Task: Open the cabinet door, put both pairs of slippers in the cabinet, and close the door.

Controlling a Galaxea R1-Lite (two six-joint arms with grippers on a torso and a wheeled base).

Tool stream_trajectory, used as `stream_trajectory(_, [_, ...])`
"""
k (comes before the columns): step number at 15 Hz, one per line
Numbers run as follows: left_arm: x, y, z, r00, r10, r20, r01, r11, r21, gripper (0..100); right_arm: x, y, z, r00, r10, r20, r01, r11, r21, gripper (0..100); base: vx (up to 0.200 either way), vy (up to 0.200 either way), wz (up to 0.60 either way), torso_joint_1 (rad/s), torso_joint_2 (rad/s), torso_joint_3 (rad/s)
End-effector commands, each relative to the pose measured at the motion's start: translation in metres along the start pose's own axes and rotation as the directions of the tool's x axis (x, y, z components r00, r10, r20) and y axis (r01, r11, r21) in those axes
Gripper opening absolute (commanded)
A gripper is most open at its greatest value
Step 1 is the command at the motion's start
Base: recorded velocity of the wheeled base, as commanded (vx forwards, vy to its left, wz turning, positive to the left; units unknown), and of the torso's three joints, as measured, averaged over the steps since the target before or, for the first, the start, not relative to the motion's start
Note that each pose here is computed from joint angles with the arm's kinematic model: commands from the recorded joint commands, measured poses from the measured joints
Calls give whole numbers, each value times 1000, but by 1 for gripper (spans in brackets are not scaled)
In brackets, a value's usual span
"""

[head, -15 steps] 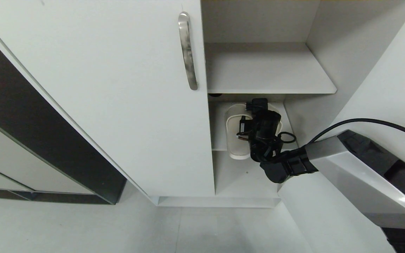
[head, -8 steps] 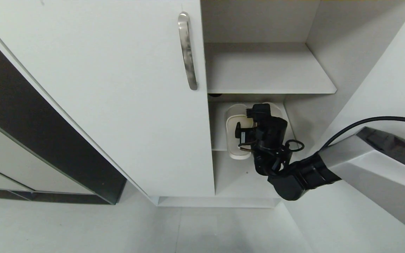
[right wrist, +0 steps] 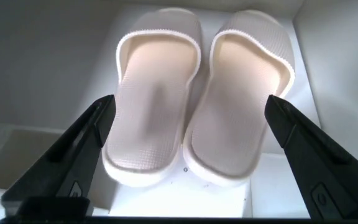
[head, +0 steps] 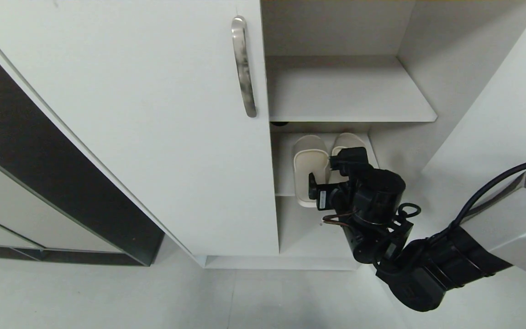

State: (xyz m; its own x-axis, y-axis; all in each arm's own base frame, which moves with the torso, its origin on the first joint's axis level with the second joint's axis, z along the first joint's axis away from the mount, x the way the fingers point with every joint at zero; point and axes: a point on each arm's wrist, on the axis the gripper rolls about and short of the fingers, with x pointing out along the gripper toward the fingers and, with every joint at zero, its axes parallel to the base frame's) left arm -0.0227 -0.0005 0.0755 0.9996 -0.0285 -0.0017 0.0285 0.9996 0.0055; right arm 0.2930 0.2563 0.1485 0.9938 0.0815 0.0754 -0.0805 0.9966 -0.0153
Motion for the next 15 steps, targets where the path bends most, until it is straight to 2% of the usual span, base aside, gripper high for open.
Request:
stream_trajectory(1, [0, 0, 0, 1000, -1, -1, 1, 1000, -1, 0, -4, 1, 1, 1000, 10, -1, -10, 1000, -1, 100, 0, 0, 0, 0, 0, 0])
stream_trajectory(2, [0, 0, 0, 1000, -1, -1, 1, 1000, -1, 0, -5, 2, 0, 1000, 13, -3, -13, 1000, -3, 100, 0, 0, 0, 0, 0, 0])
stream_trajectory(9, [0, 0, 0, 1000, -1, -1, 1, 1000, -1, 0, -8, 1, -2, 1000, 20, -11, -20, 1000, -10, 100, -200, 0, 0, 1, 0, 1])
stream_trajectory(15, [0, 0, 0, 1000, 2, -1, -2, 1000, -6, 0, -11, -2, -8, 1000, 18, -14, -18, 1000, -12, 100, 0, 0, 0, 0, 0, 0])
